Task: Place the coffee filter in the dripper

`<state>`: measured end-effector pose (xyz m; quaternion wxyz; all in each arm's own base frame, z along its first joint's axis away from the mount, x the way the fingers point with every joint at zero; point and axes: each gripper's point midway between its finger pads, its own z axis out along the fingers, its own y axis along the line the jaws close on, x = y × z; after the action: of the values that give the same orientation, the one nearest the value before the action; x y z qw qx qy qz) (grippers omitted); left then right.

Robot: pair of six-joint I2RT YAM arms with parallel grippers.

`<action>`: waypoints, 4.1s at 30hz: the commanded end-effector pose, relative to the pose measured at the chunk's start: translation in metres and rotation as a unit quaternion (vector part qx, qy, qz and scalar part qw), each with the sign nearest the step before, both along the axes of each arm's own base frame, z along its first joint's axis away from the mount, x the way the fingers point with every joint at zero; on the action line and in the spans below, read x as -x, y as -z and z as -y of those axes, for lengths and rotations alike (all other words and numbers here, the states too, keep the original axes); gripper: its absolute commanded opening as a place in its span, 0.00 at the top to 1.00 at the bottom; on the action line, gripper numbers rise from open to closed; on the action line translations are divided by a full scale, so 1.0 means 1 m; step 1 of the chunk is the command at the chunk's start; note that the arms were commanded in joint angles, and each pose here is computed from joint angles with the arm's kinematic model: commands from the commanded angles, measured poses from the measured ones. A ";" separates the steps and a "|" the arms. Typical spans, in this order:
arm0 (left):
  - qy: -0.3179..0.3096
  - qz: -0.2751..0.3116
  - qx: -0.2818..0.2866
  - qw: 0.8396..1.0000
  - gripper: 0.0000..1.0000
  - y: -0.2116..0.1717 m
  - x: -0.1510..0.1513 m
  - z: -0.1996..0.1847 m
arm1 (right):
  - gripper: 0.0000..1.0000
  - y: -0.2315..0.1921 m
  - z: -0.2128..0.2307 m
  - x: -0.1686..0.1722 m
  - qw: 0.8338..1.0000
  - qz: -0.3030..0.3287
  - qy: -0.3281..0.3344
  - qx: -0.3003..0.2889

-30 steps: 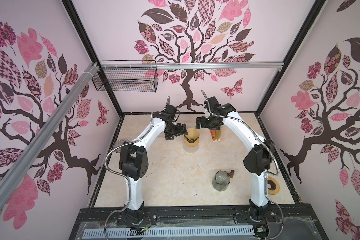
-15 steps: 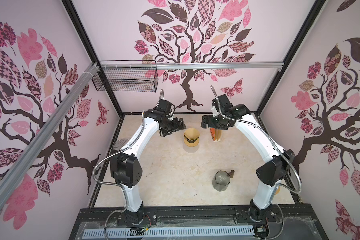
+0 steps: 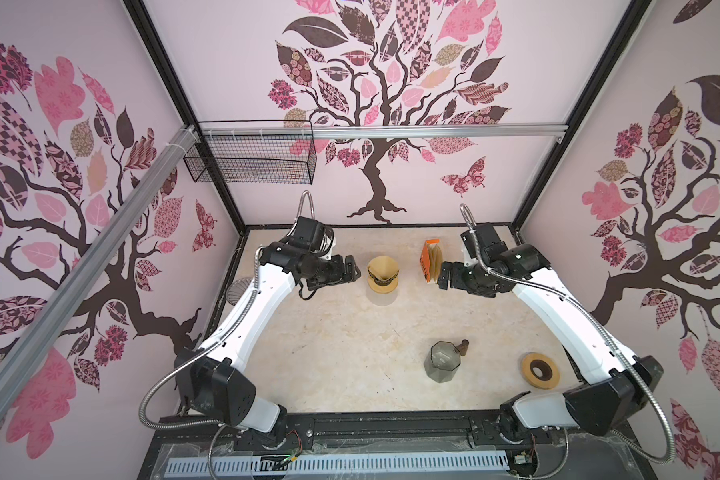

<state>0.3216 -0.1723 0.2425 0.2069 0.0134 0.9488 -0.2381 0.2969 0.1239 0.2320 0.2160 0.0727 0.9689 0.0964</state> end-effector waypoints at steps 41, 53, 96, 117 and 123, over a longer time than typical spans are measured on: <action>0.068 -0.028 0.046 0.996 0.02 0.016 0.084 0.021 | 0.00 0.118 -0.069 0.119 0.969 -0.183 0.046 -0.163; 0.071 -0.037 0.045 0.996 0.02 0.017 0.086 0.022 | 0.00 0.114 -0.115 0.081 0.970 -0.164 0.029 -0.177; 0.034 0.014 0.057 0.998 0.02 -0.014 0.068 0.019 | 0.00 0.107 0.075 0.040 0.967 -0.066 0.230 -0.089; 0.035 -0.030 0.018 0.999 0.02 0.011 0.059 0.017 | 0.00 0.147 0.209 0.118 0.862 -0.076 0.500 -0.018; 0.037 -0.033 0.015 0.999 0.02 0.011 0.058 0.018 | 0.00 0.154 0.226 0.144 0.827 -0.083 0.556 0.009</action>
<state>0.2568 -0.1890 0.2142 0.1429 0.0253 0.9553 -0.2574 0.1765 -0.0921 0.0845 0.1700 0.5763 0.7992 -0.0157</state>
